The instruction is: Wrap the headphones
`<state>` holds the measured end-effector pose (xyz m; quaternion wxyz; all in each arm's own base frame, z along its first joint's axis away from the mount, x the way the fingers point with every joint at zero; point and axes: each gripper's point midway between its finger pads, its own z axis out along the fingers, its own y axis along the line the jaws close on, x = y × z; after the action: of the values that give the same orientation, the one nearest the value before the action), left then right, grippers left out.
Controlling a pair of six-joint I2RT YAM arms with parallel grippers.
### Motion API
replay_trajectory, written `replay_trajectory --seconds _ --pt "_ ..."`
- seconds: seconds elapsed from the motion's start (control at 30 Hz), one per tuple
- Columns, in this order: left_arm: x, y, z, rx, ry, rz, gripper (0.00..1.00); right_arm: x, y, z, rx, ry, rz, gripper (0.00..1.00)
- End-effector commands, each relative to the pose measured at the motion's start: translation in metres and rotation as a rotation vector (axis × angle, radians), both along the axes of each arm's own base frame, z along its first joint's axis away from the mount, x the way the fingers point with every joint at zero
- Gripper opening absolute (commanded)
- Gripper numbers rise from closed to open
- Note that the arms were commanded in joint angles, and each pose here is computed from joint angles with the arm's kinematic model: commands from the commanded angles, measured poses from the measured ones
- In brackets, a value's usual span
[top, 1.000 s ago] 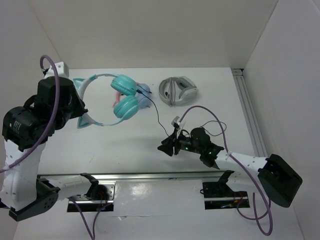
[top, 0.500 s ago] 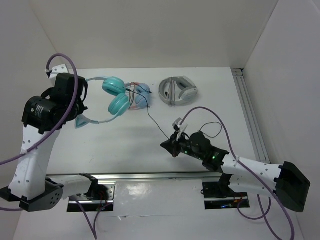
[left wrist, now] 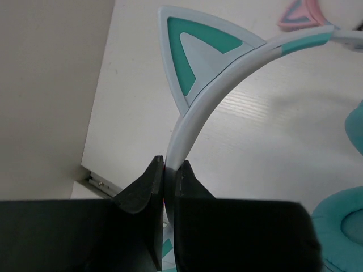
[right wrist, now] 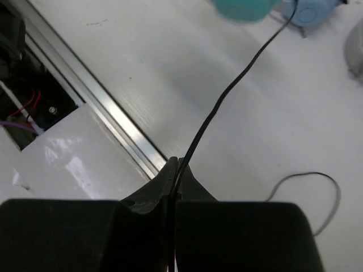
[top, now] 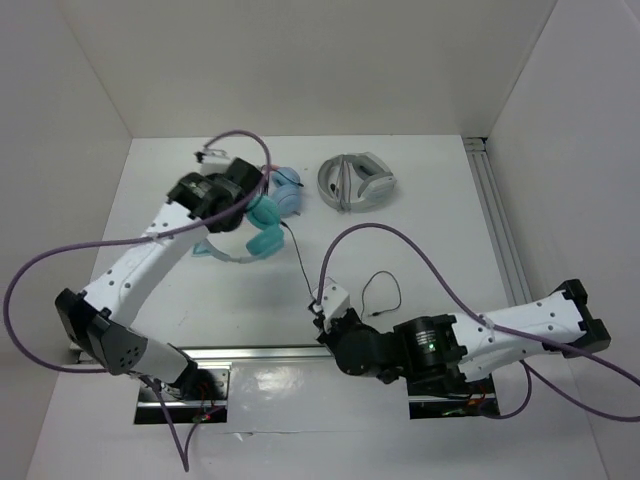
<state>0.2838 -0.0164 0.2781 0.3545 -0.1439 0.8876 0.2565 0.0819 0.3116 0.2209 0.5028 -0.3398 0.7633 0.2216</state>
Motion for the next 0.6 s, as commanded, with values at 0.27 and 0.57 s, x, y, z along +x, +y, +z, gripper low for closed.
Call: replay_trajectory --seconds 0.27,0.57 --pt "-0.016 -0.139 -0.027 0.141 -0.111 -0.708 0.00 0.032 -0.067 0.065 -0.168 -0.311 -0.327 0.00" --pt "-0.087 -0.183 -0.028 -0.067 -0.137 -1.225 0.00 0.038 -0.089 0.079 -0.070 -0.316 -0.364 0.00"
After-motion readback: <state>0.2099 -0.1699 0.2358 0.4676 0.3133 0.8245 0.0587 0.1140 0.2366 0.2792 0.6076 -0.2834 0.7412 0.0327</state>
